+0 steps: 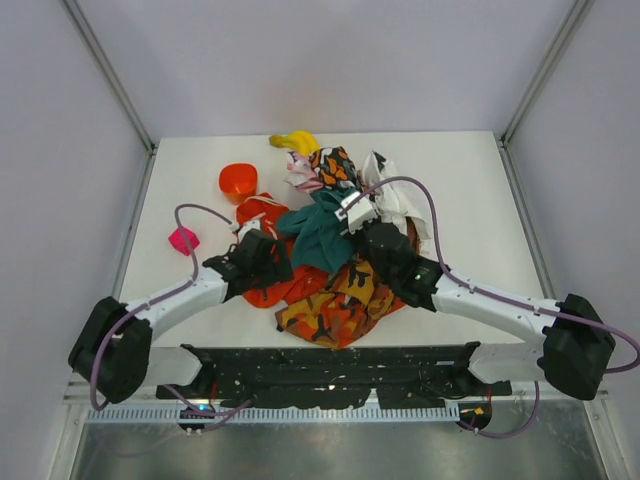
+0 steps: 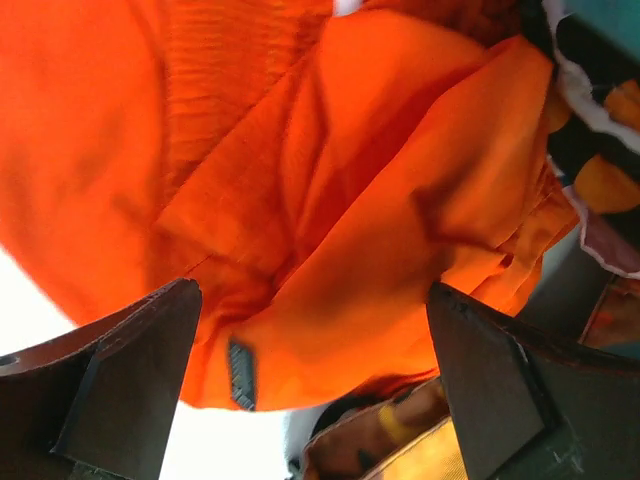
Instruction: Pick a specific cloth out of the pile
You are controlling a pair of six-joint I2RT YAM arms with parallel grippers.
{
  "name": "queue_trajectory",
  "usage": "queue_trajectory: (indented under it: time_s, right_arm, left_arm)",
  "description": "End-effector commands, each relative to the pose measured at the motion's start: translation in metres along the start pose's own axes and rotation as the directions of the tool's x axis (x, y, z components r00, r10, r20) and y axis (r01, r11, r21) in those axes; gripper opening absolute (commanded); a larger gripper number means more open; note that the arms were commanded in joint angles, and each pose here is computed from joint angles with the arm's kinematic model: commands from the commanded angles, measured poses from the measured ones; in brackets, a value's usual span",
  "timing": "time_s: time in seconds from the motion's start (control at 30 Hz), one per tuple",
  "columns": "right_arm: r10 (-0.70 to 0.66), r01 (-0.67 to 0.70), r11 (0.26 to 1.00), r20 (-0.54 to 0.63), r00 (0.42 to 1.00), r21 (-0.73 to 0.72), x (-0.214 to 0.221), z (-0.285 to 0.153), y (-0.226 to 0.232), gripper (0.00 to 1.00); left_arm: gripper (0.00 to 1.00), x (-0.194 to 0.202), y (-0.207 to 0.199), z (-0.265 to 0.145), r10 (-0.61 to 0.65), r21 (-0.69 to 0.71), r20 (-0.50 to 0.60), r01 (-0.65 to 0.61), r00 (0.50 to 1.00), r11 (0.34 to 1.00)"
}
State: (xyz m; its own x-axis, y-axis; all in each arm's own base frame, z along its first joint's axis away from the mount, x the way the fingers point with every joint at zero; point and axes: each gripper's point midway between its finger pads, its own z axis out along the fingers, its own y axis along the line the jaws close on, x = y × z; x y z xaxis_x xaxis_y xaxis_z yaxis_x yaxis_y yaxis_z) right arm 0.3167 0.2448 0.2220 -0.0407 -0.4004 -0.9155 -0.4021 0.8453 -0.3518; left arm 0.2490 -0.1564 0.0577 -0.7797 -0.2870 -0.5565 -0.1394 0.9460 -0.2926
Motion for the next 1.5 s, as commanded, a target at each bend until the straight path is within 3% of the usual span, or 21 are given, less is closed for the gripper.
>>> queue_trajectory:
  time_s: [0.0,0.03,0.07,0.17,0.2,0.23,0.33,0.43,0.53,0.63,0.77,0.97,1.03,1.2,1.23,1.33,1.43,1.47]
  right_arm:
    - [0.071,-0.071,0.997,0.020,0.997,0.014,-0.001,-0.012,-0.008,0.05]
    - [0.086,-0.086,0.996,0.015,0.996,0.027,0.001,-0.014,-0.010,0.05]
    - [0.093,-0.093,0.995,0.003,0.996,0.033,0.008,-0.017,-0.012,0.06]
    - [0.146,-0.145,0.988,-0.027,0.989,0.058,0.027,-0.025,-0.017,0.06]
    - [0.153,-0.150,0.987,-0.046,0.987,0.060,0.037,-0.029,-0.018,0.05]
    - [0.190,-0.187,0.981,-0.061,0.980,0.047,0.043,-0.032,-0.013,0.05]
    - [0.250,-0.253,0.968,-0.145,0.957,-0.001,0.081,-0.043,0.006,0.06]
    - [0.304,-0.333,0.935,-0.209,0.930,-0.121,0.105,-0.051,0.038,0.05]
    - [0.283,-0.354,0.900,-0.277,0.918,-0.254,0.122,-0.055,0.072,0.05]
    - [0.177,-0.282,0.920,-0.355,0.918,-0.271,0.140,-0.055,0.091,0.05]
    - [0.013,-0.150,0.938,-0.401,0.916,-0.314,0.156,-0.059,0.122,0.05]
    - [-0.065,-0.165,0.854,-0.416,0.907,-0.494,0.167,-0.066,0.191,0.06]
    - [-0.075,-0.173,0.839,-0.425,0.902,-0.516,0.169,-0.063,0.205,0.05]
    - [-0.119,-0.166,0.829,-0.459,0.880,-0.534,0.181,-0.059,0.220,0.08]
    - [-0.129,-0.162,0.820,-0.453,0.882,-0.549,0.181,-0.060,0.222,0.10]
    - [-0.137,-0.150,0.817,-0.440,0.888,-0.557,0.176,-0.063,0.218,0.21]
    - [-0.133,-0.130,0.811,-0.395,0.909,-0.571,0.158,-0.066,0.210,0.47]
    - [-0.129,-0.116,0.806,-0.363,0.923,-0.581,0.147,-0.067,0.206,0.60]
  left_arm:
    - [1.00,-0.012,-0.040,0.020,0.027,0.112,-0.033,-0.023,0.999,0.993]
    - [0.97,-0.009,-0.042,0.026,0.032,0.111,-0.051,-0.026,0.998,0.993]
    - [0.87,-0.007,-0.042,0.030,0.034,0.101,-0.066,-0.027,0.997,0.995]
    - [0.35,-0.010,-0.032,0.034,0.048,0.038,-0.068,-0.046,0.997,0.998]
    - [0.13,-0.017,-0.030,0.031,0.055,0.029,-0.043,-0.054,0.998,0.998]
    - [0.00,-0.024,-0.026,0.025,0.051,0.011,-0.021,-0.051,0.998,0.999]
    - [0.00,-0.064,-0.019,-0.008,0.056,-0.017,0.131,-0.054,0.990,0.998]
    - [0.00,-0.113,-0.014,-0.063,0.043,-0.024,0.329,-0.038,0.943,0.999]
    - [0.00,-0.158,-0.017,-0.122,-0.002,0.028,0.500,-0.014,0.866,1.000]
    - [0.00,-0.199,-0.017,-0.179,-0.047,0.061,0.629,0.011,0.776,0.998]
    - [0.00,-0.246,-0.009,-0.244,-0.059,0.050,0.736,0.033,0.674,0.998]
    - [0.00,-0.320,-0.001,-0.322,-0.044,0.011,0.830,0.062,0.556,0.998]
    - [0.00,-0.345,-0.010,-0.364,-0.053,0.036,0.869,0.044,0.492,0.998]
    - [0.00,-0.391,-0.026,-0.405,0.003,-0.005,0.909,0.004,0.416,1.000]
    - [0.00,-0.401,-0.031,-0.400,0.024,-0.023,0.907,-0.007,0.420,1.000]
    - [0.00,-0.429,-0.035,-0.406,0.053,-0.054,0.928,-0.007,0.369,0.999]
    - [0.00,-0.460,-0.033,-0.403,0.083,-0.092,0.954,0.016,0.287,0.996]
    - [0.00,-0.469,-0.031,-0.402,0.097,-0.108,0.960,0.028,0.262,0.994]
